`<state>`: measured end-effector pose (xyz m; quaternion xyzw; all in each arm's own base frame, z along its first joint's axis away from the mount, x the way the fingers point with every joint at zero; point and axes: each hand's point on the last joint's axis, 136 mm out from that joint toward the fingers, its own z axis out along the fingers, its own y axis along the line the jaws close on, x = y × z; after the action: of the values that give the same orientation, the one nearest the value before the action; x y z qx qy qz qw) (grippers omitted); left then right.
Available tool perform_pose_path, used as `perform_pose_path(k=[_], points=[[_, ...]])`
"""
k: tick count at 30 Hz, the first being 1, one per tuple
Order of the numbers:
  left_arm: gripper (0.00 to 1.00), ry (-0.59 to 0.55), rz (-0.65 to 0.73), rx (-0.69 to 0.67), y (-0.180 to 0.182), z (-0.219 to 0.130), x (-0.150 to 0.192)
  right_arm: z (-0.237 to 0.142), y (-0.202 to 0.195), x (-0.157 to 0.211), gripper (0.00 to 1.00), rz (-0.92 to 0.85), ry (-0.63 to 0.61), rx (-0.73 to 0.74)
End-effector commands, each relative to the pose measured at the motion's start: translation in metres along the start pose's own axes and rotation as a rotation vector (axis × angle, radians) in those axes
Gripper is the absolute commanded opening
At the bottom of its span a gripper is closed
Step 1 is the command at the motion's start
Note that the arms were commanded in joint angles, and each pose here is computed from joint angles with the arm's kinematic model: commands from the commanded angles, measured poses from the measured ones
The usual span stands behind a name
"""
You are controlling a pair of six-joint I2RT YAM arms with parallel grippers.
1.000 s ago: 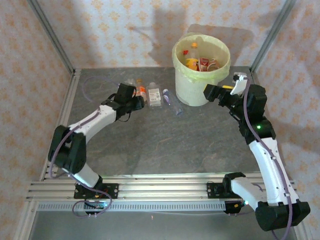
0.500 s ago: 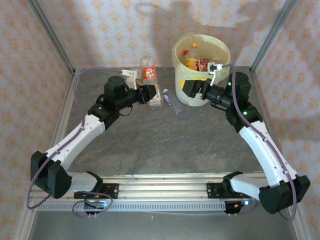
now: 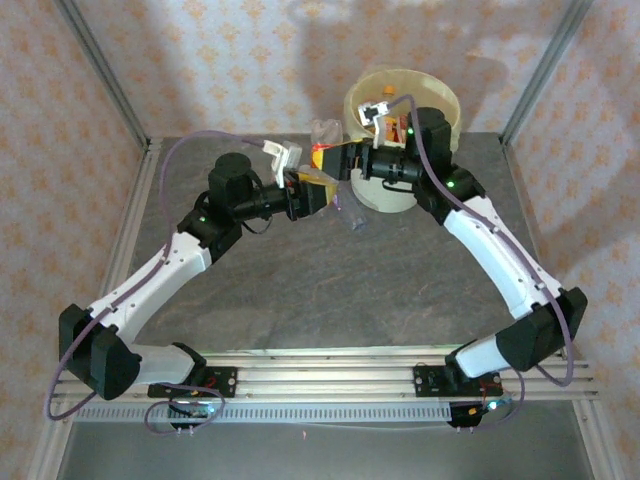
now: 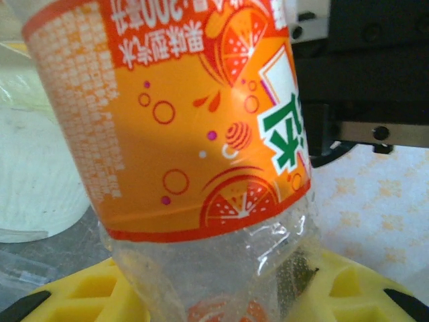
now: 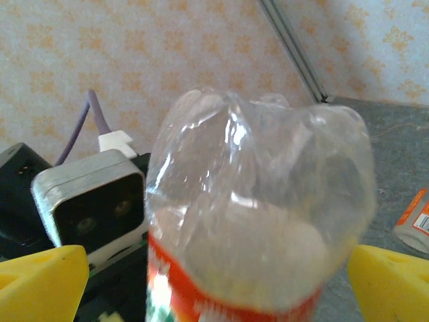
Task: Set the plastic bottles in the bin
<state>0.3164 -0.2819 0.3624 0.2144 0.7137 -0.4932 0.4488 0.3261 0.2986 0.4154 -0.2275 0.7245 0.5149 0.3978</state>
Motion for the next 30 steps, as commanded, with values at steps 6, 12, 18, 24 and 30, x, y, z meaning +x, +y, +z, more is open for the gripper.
perform_pose_path(k=[6, 12, 18, 24, 30], points=[[0.30, 0.021, 0.067, 0.085, -0.020, 0.007, -0.009, 0.010, 0.011, -0.008, 0.92, -0.020, 0.031, -0.055], [0.30, 0.026, 0.069, 0.072, -0.018, 0.006, -0.006, 0.008, 0.008, -0.010, 0.61, -0.010, 0.021, -0.031], [0.31, 0.038, 0.065, 0.042, -0.014, 0.004, -0.003, 0.008, 0.007, -0.012, 0.45, 0.006, 0.013, -0.017], [0.81, 0.018, 0.053, -0.010, -0.006, 0.001, -0.004, 0.002, -0.009, -0.024, 0.38, 0.002, -0.049, 0.106], [1.00, -0.052, 0.063, -0.078, 0.001, -0.009, -0.012, -0.025, -0.045, -0.047, 0.38, -0.031, -0.129, 0.377]])
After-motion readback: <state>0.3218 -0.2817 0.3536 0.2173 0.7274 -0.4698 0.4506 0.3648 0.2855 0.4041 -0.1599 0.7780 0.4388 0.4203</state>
